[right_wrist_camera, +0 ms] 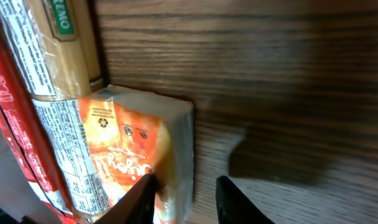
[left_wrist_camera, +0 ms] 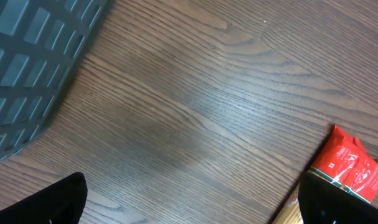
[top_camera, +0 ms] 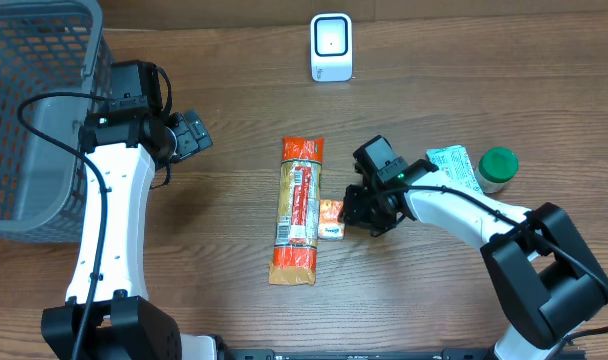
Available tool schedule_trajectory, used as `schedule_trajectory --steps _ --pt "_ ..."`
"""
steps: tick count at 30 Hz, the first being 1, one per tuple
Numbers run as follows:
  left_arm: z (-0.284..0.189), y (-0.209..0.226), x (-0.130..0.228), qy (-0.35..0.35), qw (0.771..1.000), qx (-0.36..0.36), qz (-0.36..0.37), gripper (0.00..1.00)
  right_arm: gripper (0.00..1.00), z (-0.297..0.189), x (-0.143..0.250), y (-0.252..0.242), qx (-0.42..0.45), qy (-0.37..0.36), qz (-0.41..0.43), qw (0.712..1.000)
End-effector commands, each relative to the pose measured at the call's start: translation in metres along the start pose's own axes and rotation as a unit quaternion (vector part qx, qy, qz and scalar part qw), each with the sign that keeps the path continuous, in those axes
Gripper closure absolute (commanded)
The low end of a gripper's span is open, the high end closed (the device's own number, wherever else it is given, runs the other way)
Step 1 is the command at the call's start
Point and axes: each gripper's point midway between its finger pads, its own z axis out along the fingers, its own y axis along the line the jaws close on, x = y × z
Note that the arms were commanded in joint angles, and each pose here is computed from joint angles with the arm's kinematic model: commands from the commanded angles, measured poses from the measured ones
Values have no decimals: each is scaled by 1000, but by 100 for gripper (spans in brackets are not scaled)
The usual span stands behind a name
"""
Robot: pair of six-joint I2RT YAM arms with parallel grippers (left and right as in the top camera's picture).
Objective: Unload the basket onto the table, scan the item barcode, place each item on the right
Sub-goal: 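Move the right gripper left and grasp the small orange box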
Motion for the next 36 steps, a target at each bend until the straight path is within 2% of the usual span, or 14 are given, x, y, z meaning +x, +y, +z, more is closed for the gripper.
schedule_trajectory --steps 1,7,9,11,12,16,20,23,26,32,36 --pt "4 0 2 5 1000 -2 7 0 67 5 8 9 -27 11 3 1000" --pt "4 0 2 5 1000 -2 6 0 70 6 4 12 -35 2 6 999" --pt "4 0 2 5 1000 -2 6 0 73 6 4 13 -36 1 5 999" --pt "4 0 2 5 1000 -2 7 0 85 6 4 13 -36 1 5 999" --pt "4 0 2 5 1000 -2 7 0 96 6 4 13 -36 1 5 999" --pt "4 0 2 5 1000 -2 7 0 96 4 7 13 -42 13 6 999" --pt "4 0 2 5 1000 -2 7 0 96 -16 8 28 -119 40 -32 992" --pt "4 0 2 5 1000 -2 7 0 96 -46 7 44 -209 51 -85 973" --pt "4 0 2 5 1000 -2 6 0 96 -87 9 58 -310 56 -138 939" --pt "4 0 2 5 1000 -2 7 0 96 -138 21 59 -411 53 -187 890" --pt "4 0 2 5 1000 -2 7 0 96 -174 26 59 -488 34 -208 847"
